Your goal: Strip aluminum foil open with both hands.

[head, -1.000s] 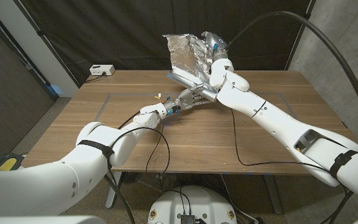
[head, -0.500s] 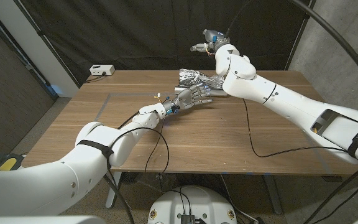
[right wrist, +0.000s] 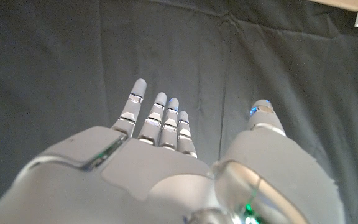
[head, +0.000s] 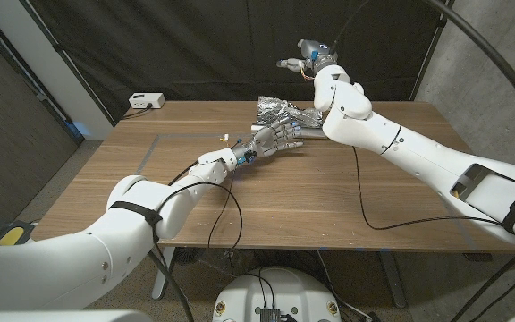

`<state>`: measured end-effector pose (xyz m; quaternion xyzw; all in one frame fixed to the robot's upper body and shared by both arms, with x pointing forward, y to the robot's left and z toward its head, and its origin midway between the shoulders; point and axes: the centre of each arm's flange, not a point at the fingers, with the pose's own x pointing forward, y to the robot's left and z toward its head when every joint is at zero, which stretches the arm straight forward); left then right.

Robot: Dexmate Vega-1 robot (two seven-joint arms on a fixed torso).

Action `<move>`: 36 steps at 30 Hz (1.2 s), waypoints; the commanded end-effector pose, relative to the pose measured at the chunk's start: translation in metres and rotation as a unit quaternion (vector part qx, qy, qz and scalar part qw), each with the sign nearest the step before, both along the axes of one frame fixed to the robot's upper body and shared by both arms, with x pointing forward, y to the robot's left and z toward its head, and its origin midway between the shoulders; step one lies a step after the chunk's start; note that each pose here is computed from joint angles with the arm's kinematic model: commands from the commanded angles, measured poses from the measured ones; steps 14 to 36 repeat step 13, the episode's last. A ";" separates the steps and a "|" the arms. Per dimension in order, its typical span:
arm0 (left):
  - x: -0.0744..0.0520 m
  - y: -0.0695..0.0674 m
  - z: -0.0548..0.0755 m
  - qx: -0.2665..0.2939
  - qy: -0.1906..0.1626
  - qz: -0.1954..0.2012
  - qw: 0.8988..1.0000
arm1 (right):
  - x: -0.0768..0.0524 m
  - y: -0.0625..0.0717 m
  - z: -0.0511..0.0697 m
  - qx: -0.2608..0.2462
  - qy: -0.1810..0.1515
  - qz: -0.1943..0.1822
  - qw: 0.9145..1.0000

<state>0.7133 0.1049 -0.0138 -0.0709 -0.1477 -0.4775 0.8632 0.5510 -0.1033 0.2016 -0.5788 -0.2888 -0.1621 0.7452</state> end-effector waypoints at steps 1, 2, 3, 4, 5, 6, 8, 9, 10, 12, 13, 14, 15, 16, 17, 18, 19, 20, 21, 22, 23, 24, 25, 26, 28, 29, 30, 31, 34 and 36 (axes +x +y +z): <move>-0.004 0.025 0.004 -0.001 -0.020 -0.015 1.000 | -0.013 -0.005 -0.002 0.034 -0.074 -0.002 0.997; -0.005 0.029 0.005 0.000 -0.023 -0.018 1.000 | -0.015 -0.005 -0.003 0.038 -0.083 -0.009 0.996; -0.006 0.033 0.005 0.001 -0.028 -0.023 0.999 | -0.017 -0.004 -0.004 0.042 -0.092 -0.014 0.995; -0.007 0.037 0.006 0.003 -0.033 -0.027 0.999 | -0.020 -0.004 -0.006 0.048 -0.103 -0.017 0.993; -0.008 0.041 0.007 0.006 -0.037 -0.028 0.999 | -0.022 -0.003 -0.008 0.056 -0.115 -0.020 0.992; -0.008 0.044 0.007 0.007 -0.040 -0.028 0.999 | -0.024 -0.003 -0.012 0.066 -0.128 -0.024 0.989; -0.008 0.051 0.007 0.001 -0.040 -0.024 0.999 | -0.026 -0.001 -0.019 0.081 -0.149 -0.031 0.985; -0.007 0.054 0.005 -0.003 -0.036 -0.021 0.999 | -0.027 0.001 -0.022 0.089 -0.157 -0.034 0.983; -0.006 0.057 0.004 -0.005 -0.032 -0.017 0.999 | -0.027 0.002 -0.024 0.092 -0.164 -0.035 0.982; -0.004 0.063 0.000 -0.009 -0.023 -0.005 1.000 | -0.026 0.003 -0.026 0.100 -0.172 -0.027 0.980; -0.002 0.066 -0.002 -0.010 -0.019 0.001 1.000 | -0.025 0.005 -0.026 0.106 -0.176 -0.026 0.978; -0.002 0.066 -0.002 -0.010 -0.019 0.001 1.000 | -0.025 0.005 -0.026 0.106 -0.176 -0.026 0.978; -0.002 0.066 -0.002 -0.010 -0.019 0.001 1.000 | -0.025 0.005 -0.026 0.106 -0.176 -0.026 0.978; -0.002 0.066 -0.002 -0.010 -0.019 0.001 1.000 | -0.025 0.005 -0.026 0.106 -0.176 -0.026 0.978; -0.002 0.066 -0.002 -0.010 -0.019 0.001 1.000 | -0.025 0.005 -0.026 0.106 -0.176 -0.026 0.978; -0.002 0.066 -0.002 -0.010 -0.019 0.001 1.000 | -0.025 0.005 -0.026 0.106 -0.176 -0.026 0.978; -0.002 0.066 -0.002 -0.010 -0.019 0.001 1.000 | -0.025 0.005 -0.026 0.106 -0.176 -0.026 0.978; -0.002 0.066 -0.002 -0.010 -0.019 0.001 1.000 | -0.025 0.005 -0.026 0.106 -0.176 -0.026 0.978; -0.002 0.066 -0.002 -0.010 -0.019 0.001 1.000 | -0.025 0.005 -0.026 0.106 -0.176 -0.026 0.978; -0.002 0.066 -0.002 -0.010 -0.019 0.001 1.000 | -0.025 0.005 -0.026 0.106 -0.176 -0.026 0.978; -0.002 0.066 -0.002 -0.010 -0.019 0.001 1.000 | -0.025 0.005 -0.026 0.106 -0.176 -0.026 0.978; -0.002 0.066 -0.002 -0.010 -0.019 0.001 1.000 | -0.025 0.005 -0.026 0.106 -0.176 -0.026 0.978; -0.002 0.066 -0.002 -0.010 -0.019 0.001 1.000 | -0.025 0.005 -0.026 0.106 -0.176 -0.026 0.978; -0.002 0.066 -0.002 -0.010 -0.019 0.001 1.000 | -0.025 0.005 -0.026 0.106 -0.176 -0.026 0.978; -0.002 0.066 -0.002 -0.010 -0.019 0.001 1.000 | -0.025 0.005 -0.026 0.106 -0.176 -0.026 0.978; -0.002 0.066 -0.002 -0.010 -0.019 0.001 1.000 | -0.025 0.005 -0.026 0.106 -0.176 -0.026 0.978; -0.002 0.066 -0.002 -0.010 -0.019 0.001 1.000 | -0.025 0.005 -0.026 0.106 -0.176 -0.026 0.978; -0.002 0.066 -0.002 -0.010 -0.019 0.001 1.000 | -0.025 0.005 -0.026 0.106 -0.176 -0.026 0.978; -0.002 0.066 -0.002 -0.010 -0.019 0.001 1.000 | -0.025 0.005 -0.026 0.106 -0.176 -0.026 0.978; -0.002 0.066 -0.002 -0.010 -0.019 0.001 1.000 | -0.025 0.005 -0.026 0.106 -0.176 -0.026 0.978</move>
